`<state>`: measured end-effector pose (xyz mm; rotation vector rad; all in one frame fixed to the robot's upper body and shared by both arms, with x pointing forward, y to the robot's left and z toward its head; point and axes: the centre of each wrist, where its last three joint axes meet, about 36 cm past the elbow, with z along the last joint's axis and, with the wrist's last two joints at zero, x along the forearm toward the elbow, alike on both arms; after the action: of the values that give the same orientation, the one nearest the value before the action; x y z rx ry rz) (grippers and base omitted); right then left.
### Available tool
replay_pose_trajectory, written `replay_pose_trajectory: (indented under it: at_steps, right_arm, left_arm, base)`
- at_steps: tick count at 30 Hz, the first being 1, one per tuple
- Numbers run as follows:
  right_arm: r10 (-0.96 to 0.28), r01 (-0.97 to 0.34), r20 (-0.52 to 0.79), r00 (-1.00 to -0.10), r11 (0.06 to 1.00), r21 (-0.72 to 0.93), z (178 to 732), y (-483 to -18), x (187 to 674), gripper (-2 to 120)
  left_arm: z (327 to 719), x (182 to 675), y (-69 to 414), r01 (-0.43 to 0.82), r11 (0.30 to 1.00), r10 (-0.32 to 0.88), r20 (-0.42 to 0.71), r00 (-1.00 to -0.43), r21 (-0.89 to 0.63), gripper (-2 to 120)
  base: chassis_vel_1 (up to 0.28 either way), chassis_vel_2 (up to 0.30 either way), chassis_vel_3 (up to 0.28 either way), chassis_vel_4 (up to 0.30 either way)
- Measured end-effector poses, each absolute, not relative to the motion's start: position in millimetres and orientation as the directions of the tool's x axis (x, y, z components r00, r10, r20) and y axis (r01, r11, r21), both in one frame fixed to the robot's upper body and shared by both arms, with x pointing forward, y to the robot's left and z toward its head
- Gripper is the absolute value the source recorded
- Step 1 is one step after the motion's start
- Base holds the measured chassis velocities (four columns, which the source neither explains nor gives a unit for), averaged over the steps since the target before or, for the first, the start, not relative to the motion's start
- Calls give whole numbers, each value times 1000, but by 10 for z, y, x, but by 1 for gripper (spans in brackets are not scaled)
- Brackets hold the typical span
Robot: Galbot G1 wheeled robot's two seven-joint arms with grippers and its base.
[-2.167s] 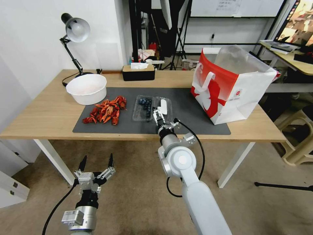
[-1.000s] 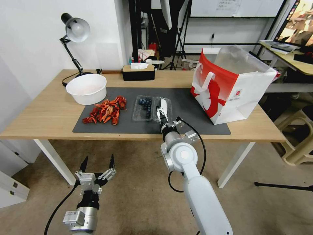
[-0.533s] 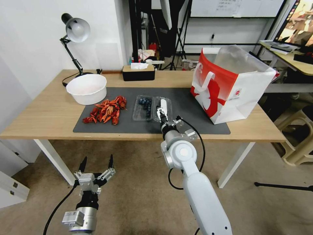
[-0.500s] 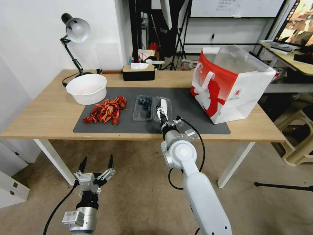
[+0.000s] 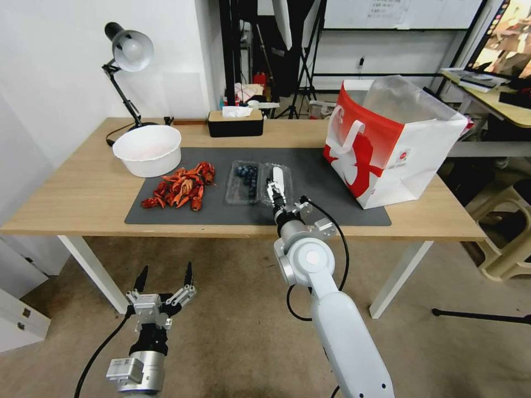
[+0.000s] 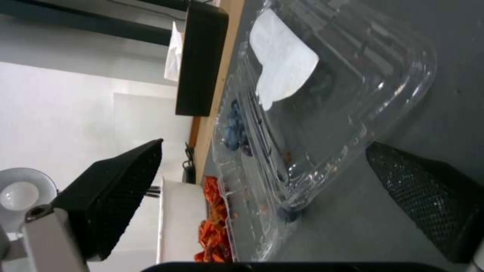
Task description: Close the takeout container lid, then place the container into the takeout bag.
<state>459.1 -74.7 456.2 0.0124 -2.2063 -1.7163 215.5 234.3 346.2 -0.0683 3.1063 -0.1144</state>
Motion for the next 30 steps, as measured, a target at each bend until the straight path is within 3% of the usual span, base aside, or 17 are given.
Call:
replay_pose_trajectory:
  at_steps: [10,30]
  right_arm:
    - [-208,189,251,-945,277,942,4592,-747,4608,100]
    - [-127,-17,45,-991,454,891,4827,-719,4557,100]
  left_arm:
    - [3452,2148,2339,-43,996,-45,-28,-999,-73,100]
    - [3417,2116,2329,-40,997,-42,-32,-999,-63,100]
  base:
    - [0,0,0,0]
    - [0,0,0,0]
